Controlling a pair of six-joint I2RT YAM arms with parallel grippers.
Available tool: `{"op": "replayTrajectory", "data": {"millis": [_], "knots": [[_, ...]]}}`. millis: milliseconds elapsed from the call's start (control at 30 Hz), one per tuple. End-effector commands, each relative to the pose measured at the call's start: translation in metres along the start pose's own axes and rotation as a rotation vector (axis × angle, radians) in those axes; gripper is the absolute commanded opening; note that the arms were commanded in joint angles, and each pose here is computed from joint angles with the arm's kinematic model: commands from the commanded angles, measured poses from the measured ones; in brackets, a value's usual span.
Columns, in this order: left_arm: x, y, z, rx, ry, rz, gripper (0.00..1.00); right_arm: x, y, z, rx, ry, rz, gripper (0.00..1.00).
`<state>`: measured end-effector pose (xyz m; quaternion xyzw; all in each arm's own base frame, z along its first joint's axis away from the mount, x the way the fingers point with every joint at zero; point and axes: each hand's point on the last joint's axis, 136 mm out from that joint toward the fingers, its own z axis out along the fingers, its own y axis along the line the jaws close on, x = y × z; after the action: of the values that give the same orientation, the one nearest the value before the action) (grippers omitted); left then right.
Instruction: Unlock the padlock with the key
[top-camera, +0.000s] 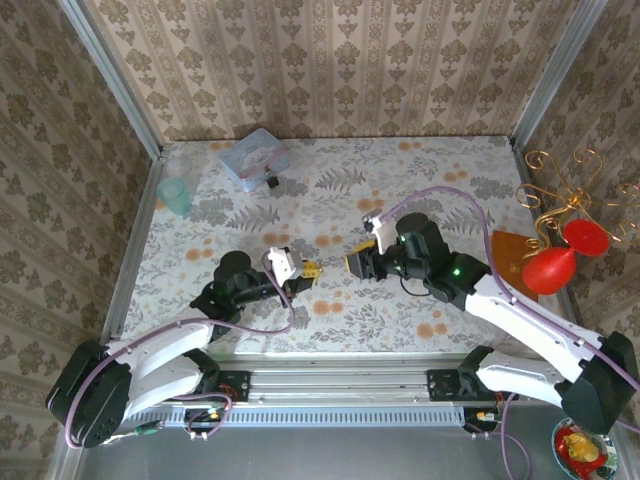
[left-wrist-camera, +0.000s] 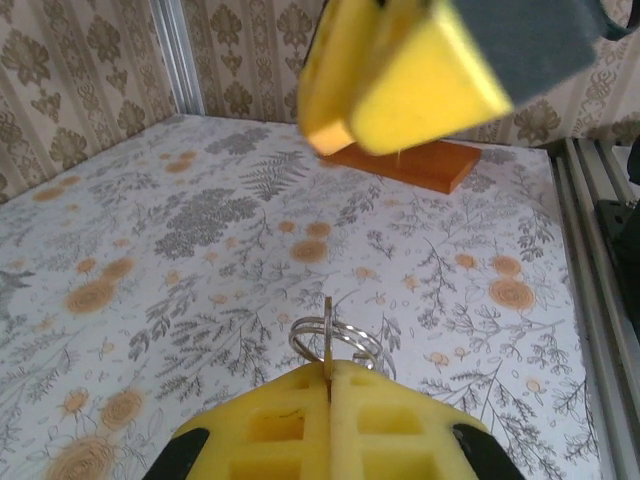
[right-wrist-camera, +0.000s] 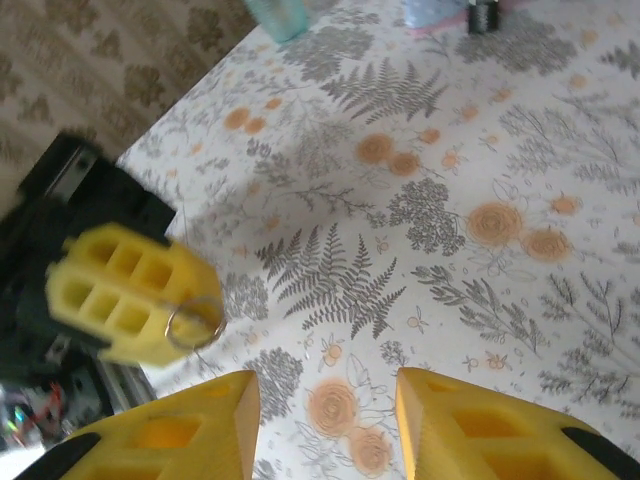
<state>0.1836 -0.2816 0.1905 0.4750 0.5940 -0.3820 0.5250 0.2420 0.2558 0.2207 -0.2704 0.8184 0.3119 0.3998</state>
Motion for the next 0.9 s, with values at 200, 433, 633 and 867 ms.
{"op": "replayTrajectory", "data": {"millis": [200,433,633,867], "knots": [[-0.005,-0.027,0.013,0.125,0.040,0.067,0.00,0.025,0.042,0.001,-0.210,-0.010,-0.354,0.40],[0.000,-0.038,0.014,0.183,0.056,0.068,0.00,0.029,0.057,0.004,-0.290,-0.009,-0.375,0.36],[0.001,-0.046,0.016,0.214,0.064,0.070,0.00,0.042,0.059,0.013,-0.289,0.073,-0.396,0.30],[0.002,-0.051,0.016,0.240,0.068,0.073,0.00,0.047,0.061,0.018,-0.298,0.096,-0.399,0.29]]}}
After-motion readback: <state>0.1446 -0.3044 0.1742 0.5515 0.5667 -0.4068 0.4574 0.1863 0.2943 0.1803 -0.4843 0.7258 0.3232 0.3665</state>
